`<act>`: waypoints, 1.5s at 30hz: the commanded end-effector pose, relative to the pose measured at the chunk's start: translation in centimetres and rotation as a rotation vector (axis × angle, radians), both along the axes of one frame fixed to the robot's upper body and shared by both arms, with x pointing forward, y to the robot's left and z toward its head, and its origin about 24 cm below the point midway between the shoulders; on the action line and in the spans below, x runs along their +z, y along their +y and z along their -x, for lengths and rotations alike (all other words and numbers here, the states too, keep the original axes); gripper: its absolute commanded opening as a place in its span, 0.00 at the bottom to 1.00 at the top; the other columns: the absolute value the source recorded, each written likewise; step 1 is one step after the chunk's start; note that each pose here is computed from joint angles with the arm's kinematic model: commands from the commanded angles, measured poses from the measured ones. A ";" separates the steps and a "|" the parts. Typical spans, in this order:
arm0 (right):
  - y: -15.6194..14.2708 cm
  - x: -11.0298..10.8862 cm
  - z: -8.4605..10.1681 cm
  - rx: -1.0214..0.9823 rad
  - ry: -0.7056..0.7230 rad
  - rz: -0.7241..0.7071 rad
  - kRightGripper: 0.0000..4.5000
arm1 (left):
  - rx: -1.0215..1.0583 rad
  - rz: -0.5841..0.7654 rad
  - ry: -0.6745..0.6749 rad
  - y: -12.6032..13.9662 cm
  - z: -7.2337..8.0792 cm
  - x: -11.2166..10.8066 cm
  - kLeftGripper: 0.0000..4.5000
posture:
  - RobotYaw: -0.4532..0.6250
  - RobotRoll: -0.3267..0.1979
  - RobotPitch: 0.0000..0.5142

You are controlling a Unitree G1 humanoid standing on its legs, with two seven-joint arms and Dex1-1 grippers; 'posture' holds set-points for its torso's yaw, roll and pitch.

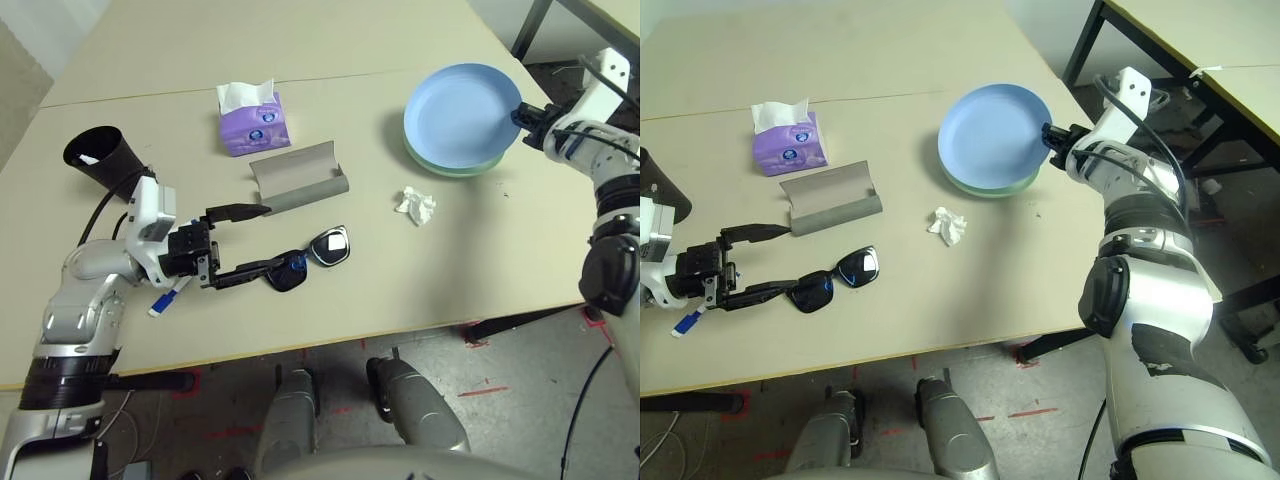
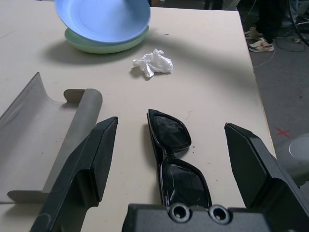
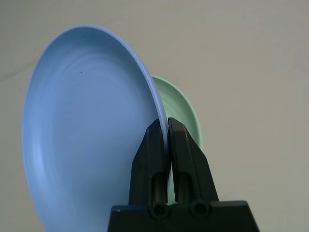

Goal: Organize and tidy the items on the table.

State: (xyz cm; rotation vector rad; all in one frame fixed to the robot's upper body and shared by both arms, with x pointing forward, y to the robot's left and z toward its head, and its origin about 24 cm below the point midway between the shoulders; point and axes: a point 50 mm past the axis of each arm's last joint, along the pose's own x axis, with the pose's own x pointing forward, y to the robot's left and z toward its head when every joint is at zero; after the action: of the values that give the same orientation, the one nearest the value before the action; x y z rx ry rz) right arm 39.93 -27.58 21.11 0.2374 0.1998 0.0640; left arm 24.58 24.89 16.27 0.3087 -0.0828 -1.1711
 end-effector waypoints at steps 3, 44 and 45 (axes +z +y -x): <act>-0.5 -0.8 0.3 0.004 0.030 0.061 0.19 | 0.004 -0.010 -0.006 0.2 0.2 0.2 1.00 | 0.25 0.62 0.41; 8.3 -6.4 9.1 0.766 0.062 0.243 1.00 | -0.029 -0.050 0.024 1.1 -0.1 -0.5 1.00 | 0.22 0.62 0.42; 8.5 -6.5 9.1 0.774 0.062 0.241 1.00 | -0.027 -0.050 0.022 1.1 -0.1 -0.5 1.00 | 0.22 0.62 0.42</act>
State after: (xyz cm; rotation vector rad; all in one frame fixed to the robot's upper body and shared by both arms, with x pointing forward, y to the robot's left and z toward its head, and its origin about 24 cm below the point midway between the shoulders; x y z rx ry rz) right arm 30.80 -19.42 14.99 -0.0803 0.3420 0.7873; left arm 24.83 25.94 16.01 0.3309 -0.0525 -1.2047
